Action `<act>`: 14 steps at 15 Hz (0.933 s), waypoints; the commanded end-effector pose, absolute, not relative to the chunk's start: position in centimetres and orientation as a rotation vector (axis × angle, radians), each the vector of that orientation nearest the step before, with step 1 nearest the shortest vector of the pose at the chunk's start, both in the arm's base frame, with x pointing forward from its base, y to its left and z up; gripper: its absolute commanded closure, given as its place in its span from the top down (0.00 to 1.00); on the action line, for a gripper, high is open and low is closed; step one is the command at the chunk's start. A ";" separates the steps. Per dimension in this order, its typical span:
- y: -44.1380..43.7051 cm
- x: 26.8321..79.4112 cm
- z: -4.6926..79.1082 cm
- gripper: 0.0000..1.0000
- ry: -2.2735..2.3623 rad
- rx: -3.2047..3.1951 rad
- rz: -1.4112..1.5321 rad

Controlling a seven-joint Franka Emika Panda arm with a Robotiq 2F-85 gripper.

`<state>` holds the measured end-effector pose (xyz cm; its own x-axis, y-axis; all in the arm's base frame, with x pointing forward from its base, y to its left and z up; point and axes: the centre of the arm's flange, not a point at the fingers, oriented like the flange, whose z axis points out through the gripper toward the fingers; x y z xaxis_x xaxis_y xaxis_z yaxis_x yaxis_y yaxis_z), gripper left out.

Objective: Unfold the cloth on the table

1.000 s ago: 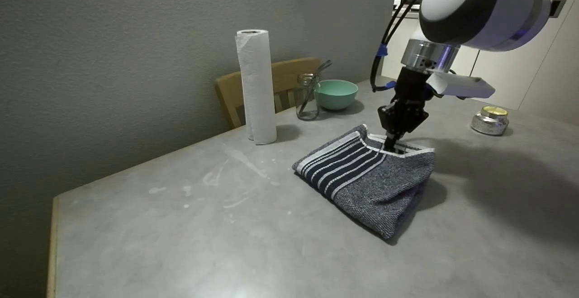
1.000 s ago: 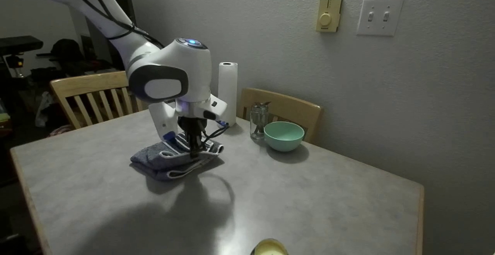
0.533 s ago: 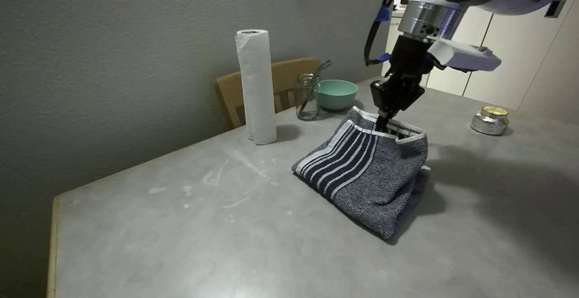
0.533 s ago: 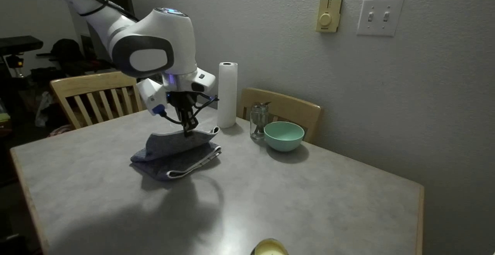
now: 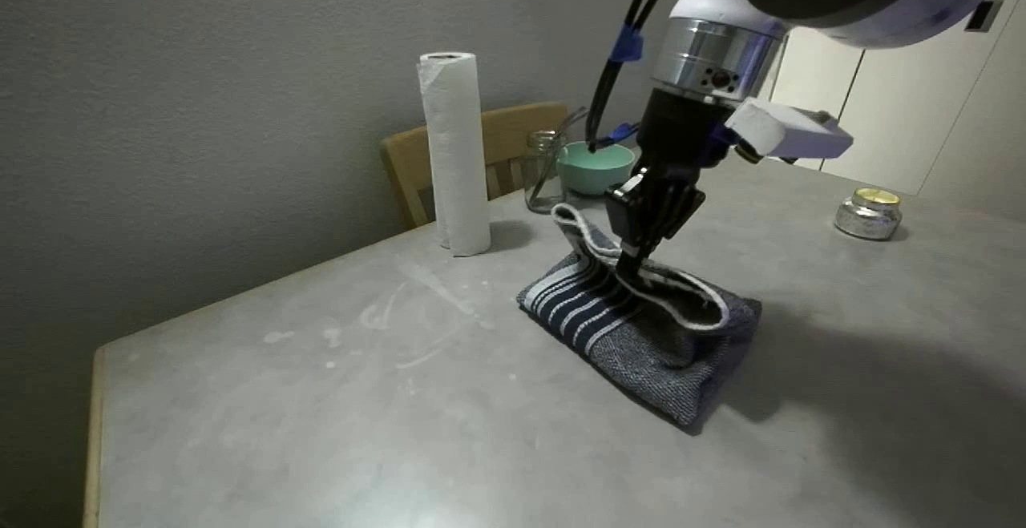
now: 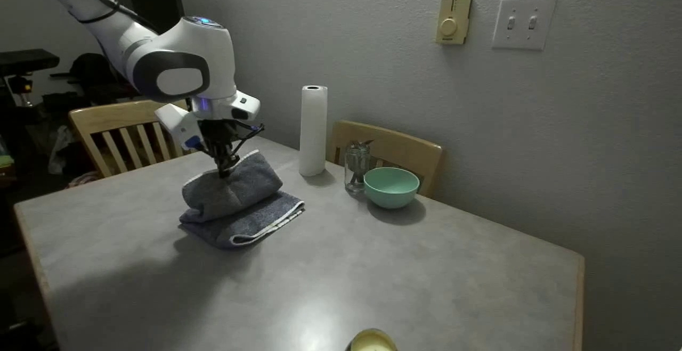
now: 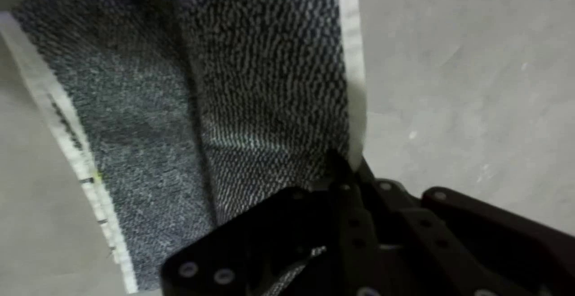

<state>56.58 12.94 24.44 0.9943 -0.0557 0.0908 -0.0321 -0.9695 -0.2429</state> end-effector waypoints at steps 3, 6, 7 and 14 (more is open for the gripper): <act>19.5 57.9 22.4 0.01 -0.128 -2.848 -0.120; 22.4 58.6 21.5 0.01 -0.198 -2.827 -0.118; 23.3 58.9 21.2 0.01 -0.220 -2.816 -0.117; 29.7 60.4 19.8 0.01 -0.340 -2.737 -0.124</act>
